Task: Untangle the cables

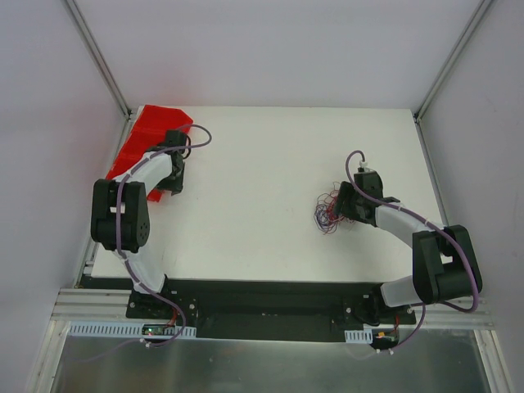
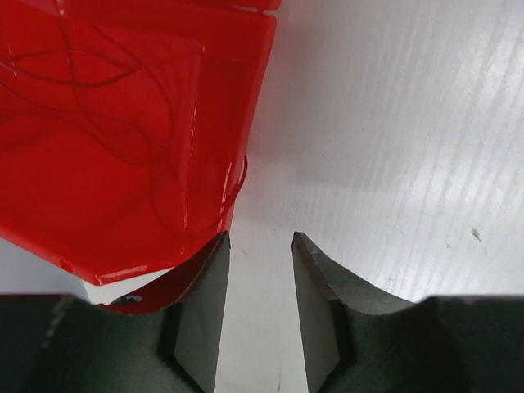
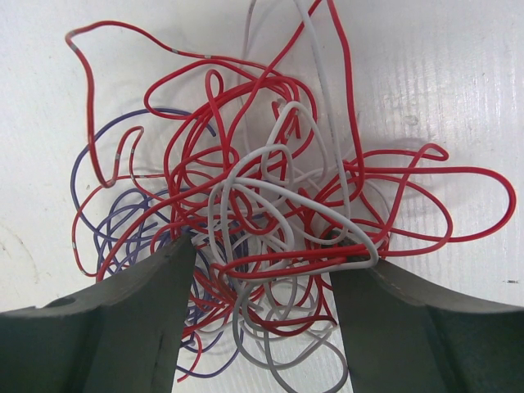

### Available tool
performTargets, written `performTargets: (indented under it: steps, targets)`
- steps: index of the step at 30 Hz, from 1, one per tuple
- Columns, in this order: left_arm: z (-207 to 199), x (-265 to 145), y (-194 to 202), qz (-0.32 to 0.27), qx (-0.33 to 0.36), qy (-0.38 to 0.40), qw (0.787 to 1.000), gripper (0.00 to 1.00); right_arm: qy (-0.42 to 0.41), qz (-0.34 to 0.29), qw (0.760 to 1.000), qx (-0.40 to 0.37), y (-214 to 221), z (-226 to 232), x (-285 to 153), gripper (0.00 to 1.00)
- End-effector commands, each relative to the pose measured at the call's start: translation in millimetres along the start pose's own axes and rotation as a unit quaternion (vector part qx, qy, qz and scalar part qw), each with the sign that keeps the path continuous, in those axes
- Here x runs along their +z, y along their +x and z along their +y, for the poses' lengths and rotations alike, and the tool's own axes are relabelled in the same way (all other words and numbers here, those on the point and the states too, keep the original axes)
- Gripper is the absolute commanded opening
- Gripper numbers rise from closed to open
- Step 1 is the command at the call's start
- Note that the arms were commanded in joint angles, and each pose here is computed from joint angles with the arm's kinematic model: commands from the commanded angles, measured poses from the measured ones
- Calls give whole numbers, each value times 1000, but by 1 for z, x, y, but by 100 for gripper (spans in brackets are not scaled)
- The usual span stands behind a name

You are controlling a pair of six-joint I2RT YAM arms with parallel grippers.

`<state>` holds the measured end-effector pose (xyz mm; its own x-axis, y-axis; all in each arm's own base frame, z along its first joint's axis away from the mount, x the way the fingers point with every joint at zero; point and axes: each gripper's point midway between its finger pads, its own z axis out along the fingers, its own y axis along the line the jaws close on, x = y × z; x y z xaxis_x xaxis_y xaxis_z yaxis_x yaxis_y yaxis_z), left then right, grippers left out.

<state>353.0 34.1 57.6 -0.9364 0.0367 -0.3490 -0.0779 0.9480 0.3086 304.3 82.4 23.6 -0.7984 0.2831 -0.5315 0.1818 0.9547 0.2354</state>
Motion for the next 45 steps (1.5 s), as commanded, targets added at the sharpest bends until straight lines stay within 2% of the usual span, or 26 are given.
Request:
performTargets:
  steps: [1, 6, 14, 25, 34, 40, 45]
  targets:
    - [19, 2, -14, 3, 28, -62, 998, 35, 0, 31, 999, -6, 19, -2, 0, 68]
    - [27, 4, -13, 7, 31, -89, 996, 31, 0, 32, 999, -7, 20, -2, 0, 68]
    - [36, 0, -15, 5, 33, -113, 993, 32, -2, 32, 999, -8, 19, -1, 0, 68]
    - [38, 4, -15, 7, 28, -118, 993, 39, -2, 32, 999, -8, 19, -1, 0, 68]
    - [39, 10, -21, 10, 23, -100, 995, 30, -1, 32, 999, -7, 19, -2, 0, 68]
    - [36, 16, -19, 17, 20, -81, 996, 31, -1, 34, 999, -7, 20, -2, 0, 68]
    - [32, 16, -21, 17, 0, -45, 999, 18, -2, 34, 999, -8, 21, -1, 0, 68]
